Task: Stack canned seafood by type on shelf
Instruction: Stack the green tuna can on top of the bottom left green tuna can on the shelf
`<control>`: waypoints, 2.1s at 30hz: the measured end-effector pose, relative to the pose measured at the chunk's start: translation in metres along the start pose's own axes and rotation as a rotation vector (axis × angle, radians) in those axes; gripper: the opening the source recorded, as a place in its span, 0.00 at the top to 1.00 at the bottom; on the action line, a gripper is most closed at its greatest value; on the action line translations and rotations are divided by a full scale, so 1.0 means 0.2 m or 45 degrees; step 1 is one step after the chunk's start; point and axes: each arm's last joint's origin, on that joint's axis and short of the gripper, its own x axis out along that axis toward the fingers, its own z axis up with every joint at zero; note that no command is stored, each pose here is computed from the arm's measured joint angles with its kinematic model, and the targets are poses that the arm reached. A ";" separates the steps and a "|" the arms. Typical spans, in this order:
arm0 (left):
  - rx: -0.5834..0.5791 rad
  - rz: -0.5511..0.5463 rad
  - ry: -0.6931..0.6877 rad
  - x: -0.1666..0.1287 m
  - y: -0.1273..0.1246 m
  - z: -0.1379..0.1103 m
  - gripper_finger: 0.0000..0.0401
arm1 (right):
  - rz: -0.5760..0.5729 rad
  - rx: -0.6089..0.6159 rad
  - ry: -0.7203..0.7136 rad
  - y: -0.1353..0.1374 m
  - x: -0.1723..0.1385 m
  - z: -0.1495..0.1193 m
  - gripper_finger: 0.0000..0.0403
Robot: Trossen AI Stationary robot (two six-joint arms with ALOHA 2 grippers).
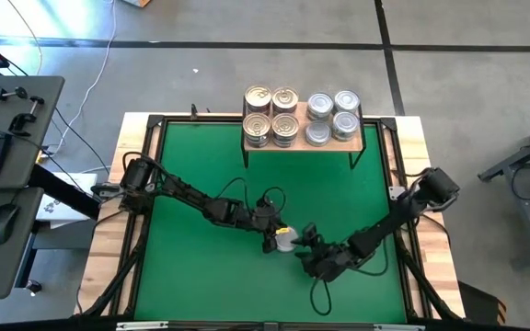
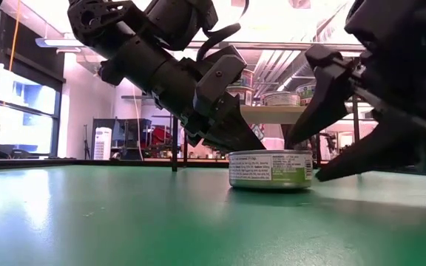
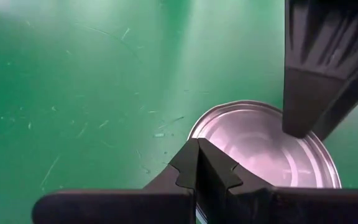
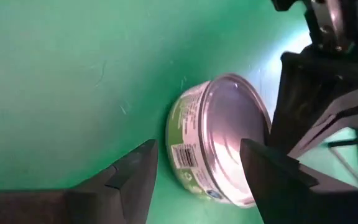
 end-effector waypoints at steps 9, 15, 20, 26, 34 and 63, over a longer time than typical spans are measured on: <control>-0.017 -0.005 0.014 0.01 0.04 0.01 1.00 | -0.133 -0.101 -0.010 0.04 0.06 0.00 0.44; -0.022 -0.012 0.018 0.01 0.05 0.01 1.00 | -0.215 -0.173 -0.013 0.04 0.07 0.01 0.44; -0.022 -0.013 0.019 0.01 0.05 0.01 1.00 | -0.230 -0.184 -0.021 0.03 0.07 0.02 0.44; -0.022 -0.012 0.018 0.01 0.05 0.01 1.00 | -0.134 -0.082 -0.077 0.04 0.08 0.03 0.44; -0.023 -0.011 0.019 0.01 0.05 0.01 1.00 | -0.139 -0.112 -0.010 0.03 0.08 0.03 0.44; 0.026 0.014 0.025 -0.06 -0.03 0.00 1.00 | -0.256 0.331 0.003 0.03 0.06 0.02 0.69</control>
